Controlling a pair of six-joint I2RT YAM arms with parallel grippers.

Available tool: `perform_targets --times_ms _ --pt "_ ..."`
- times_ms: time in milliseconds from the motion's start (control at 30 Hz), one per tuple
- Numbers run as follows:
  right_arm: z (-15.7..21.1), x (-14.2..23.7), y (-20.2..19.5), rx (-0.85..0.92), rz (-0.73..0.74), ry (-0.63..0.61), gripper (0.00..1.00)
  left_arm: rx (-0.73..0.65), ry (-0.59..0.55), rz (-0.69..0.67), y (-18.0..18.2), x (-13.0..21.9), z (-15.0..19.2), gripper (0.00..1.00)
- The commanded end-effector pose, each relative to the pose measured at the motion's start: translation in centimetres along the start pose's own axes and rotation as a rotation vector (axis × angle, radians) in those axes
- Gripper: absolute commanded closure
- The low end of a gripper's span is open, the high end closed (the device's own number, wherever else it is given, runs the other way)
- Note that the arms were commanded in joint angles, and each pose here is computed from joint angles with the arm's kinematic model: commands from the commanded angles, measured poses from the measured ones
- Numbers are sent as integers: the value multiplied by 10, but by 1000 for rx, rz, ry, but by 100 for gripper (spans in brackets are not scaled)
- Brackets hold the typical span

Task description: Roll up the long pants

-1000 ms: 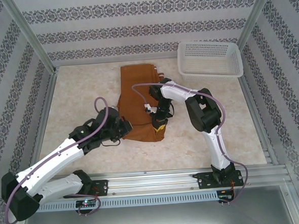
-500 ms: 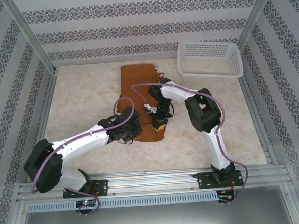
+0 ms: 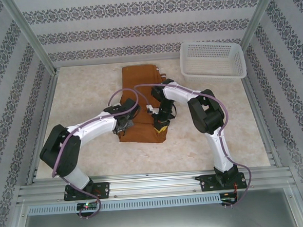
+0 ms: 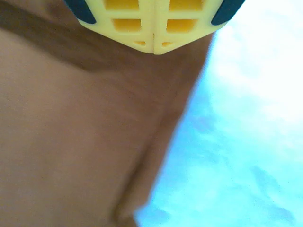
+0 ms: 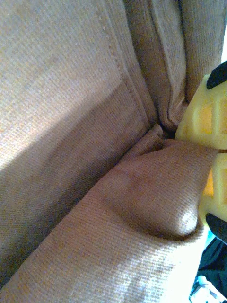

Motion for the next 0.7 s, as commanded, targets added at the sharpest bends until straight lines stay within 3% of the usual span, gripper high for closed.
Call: perform_targets --times_ms 0,33,133,233,333,400,467,500,567,667 --pt "-7 3 -14 25 54 -50 96 -86 -4 -133 14 -17 -1 100" --pt "-6 7 -11 29 55 -61 90 -88 4 -134 11 -22 0 100" --pt "-1 27 3 57 114 -124 55 -96 33 -140 4 -37 3 100" --pt "9 57 21 81 273 -182 38 -105 57 -142 -4 -48 5 100" --pt "26 90 49 121 428 -256 27 -120 57 -140 -11 -51 2 100" --pt "40 110 74 148 485 -331 26 -129 54 -137 -15 -52 -1 100" --pt "54 123 101 187 498 -408 30 -136 54 -133 -19 -52 -4 100" --pt "59 124 115 206 463 -444 45 -138 53 -129 -21 -51 -5 100" --pt "67 117 138 243 369 -500 100 -138 52 -122 -23 -49 -7 100" --pt "68 91 147 253 315 -513 100 -134 52 -118 -24 -48 -9 100"
Point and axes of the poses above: each hand's point on the last joint's axis, 136 mm out from that joint toward the fingers, its own x axis back along the fingers, its own y axis along the line the jaws close on, z = x × y, the point moved 9 cm from there along x, back along the fingers, and after that the axes turned 4 degrees about x, right-handed, at the moved point
